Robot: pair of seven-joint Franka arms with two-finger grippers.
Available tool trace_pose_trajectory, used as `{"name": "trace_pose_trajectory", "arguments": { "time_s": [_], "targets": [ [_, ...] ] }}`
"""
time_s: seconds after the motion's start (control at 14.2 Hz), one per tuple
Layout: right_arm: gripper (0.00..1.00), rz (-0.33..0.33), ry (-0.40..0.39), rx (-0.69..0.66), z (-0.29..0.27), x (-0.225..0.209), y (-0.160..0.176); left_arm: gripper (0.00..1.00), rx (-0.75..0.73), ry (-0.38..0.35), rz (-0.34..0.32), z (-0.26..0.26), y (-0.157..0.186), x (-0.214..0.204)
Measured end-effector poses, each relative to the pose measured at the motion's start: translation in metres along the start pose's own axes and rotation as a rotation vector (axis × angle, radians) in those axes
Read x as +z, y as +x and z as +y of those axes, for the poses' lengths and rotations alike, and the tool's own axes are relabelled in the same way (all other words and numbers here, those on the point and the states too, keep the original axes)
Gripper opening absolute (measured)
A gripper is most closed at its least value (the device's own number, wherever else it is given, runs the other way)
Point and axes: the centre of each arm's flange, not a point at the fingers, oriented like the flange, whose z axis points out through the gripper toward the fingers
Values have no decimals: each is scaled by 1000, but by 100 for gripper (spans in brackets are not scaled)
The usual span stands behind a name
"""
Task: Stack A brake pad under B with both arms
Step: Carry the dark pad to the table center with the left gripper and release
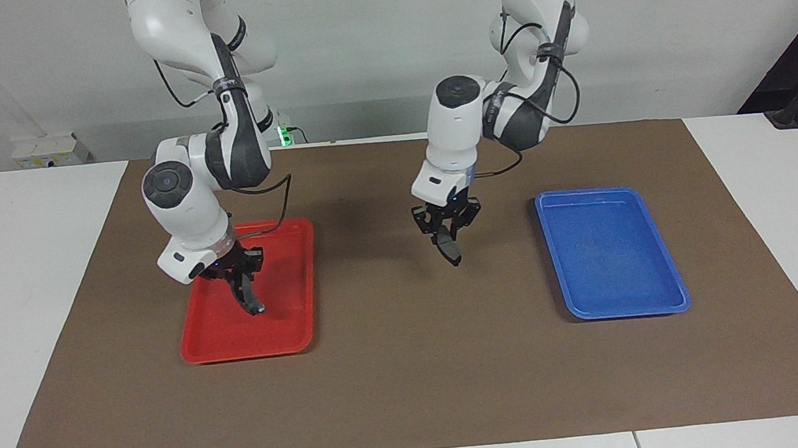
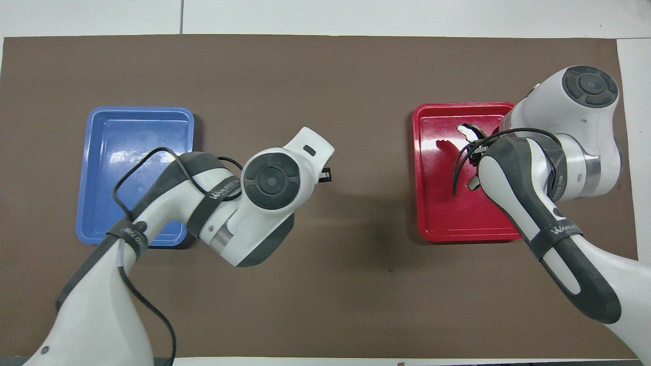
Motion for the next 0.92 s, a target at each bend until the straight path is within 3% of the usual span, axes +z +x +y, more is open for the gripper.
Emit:
{"name": "trace_pose_trajectory", "arguments": {
  "time_s": [0.28, 0.92],
  "targets": [
    [41, 5, 0, 10, 6, -9, 2, 40, 88, 2, -4, 55, -19, 43],
    [41, 5, 3, 29, 18, -10, 2, 40, 84, 8, -26, 52, -13, 75]
  ]
}}
